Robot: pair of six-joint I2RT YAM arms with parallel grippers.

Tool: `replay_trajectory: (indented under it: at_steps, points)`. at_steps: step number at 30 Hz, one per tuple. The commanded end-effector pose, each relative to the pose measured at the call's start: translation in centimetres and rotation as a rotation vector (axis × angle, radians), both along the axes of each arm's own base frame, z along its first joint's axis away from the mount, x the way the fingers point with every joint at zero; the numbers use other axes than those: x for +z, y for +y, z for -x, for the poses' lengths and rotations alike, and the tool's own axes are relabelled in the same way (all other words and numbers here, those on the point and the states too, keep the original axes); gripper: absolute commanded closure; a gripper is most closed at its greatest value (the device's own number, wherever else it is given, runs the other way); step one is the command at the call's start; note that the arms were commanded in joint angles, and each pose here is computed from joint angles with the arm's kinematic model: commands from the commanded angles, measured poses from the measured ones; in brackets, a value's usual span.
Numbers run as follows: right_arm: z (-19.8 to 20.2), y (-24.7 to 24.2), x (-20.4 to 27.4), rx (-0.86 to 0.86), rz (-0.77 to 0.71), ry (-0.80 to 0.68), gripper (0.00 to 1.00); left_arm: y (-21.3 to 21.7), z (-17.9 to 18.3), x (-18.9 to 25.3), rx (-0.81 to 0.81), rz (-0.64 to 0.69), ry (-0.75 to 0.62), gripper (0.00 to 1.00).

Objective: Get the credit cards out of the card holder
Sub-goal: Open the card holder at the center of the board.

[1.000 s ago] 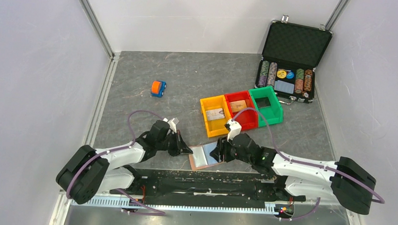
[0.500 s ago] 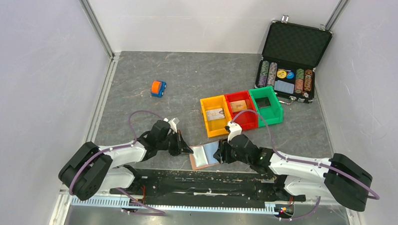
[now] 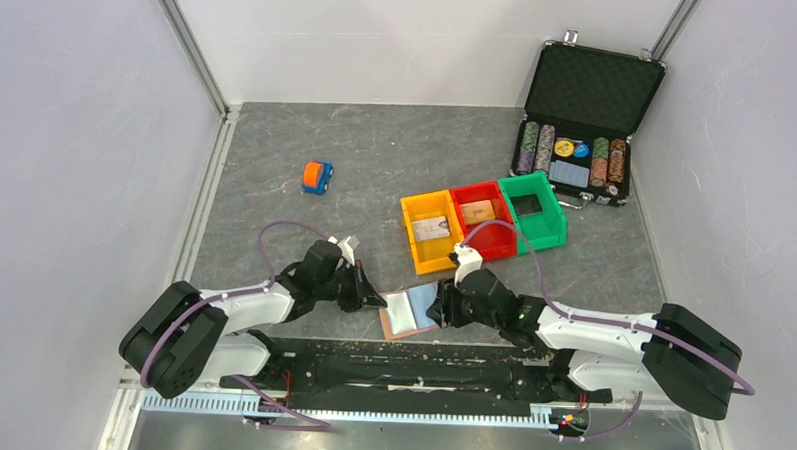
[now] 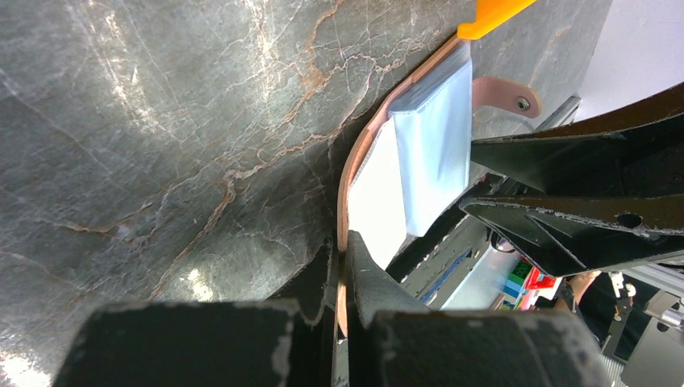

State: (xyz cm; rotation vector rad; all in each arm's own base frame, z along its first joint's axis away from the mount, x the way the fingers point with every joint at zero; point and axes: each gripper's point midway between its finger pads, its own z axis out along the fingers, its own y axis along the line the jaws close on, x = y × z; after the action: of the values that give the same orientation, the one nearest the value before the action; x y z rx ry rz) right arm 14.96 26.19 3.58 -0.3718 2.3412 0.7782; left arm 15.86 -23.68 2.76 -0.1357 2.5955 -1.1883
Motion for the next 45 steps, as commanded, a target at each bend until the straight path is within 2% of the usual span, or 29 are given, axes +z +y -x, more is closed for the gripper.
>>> replay_trajectory:
  at_steps: [1, 7, 18, 27, 32, 38, 45]
  points:
    - [-0.3, 1.2, 1.8, 0.025, -0.07, -0.034, 0.55, -0.7, -0.6, 0.9, -0.003, 0.037, -0.021, 0.98]
    - [-0.2, 1.9, 2.9, 0.052, -0.098, -0.045, 0.59, -0.7, -0.6, 0.9, -0.005, 0.038, -0.02, 0.98]
    - [1.4, 5.2, 5.5, 0.177, -0.273, -0.031, 0.6, -0.9, -0.6, 1.1, -0.009, 0.046, -0.018, 0.98]
    - [2.0, 6.8, 5.4, 0.209, -0.282, -0.014, 0.6, -0.9, -0.4, 1.6, -0.008, 0.064, -0.018, 0.96]
    - [2.6, 8.2, 5.8, 0.249, -0.288, -0.014, 0.57, -1.1, -0.3, 1.8, -0.014, 0.07, -0.011, 0.89]
    - [2.8, 8.5, 5.6, 0.248, -0.279, -0.017, 0.53, -0.7, -0.6, 2.3, -0.001, 0.042, -0.024, 0.71]
    - [1.8, 7.3, 5.9, 0.188, -0.246, -0.056, 0.57, 0.3, -0.9, 2.8, 0.028, -0.017, -0.048, 0.55]
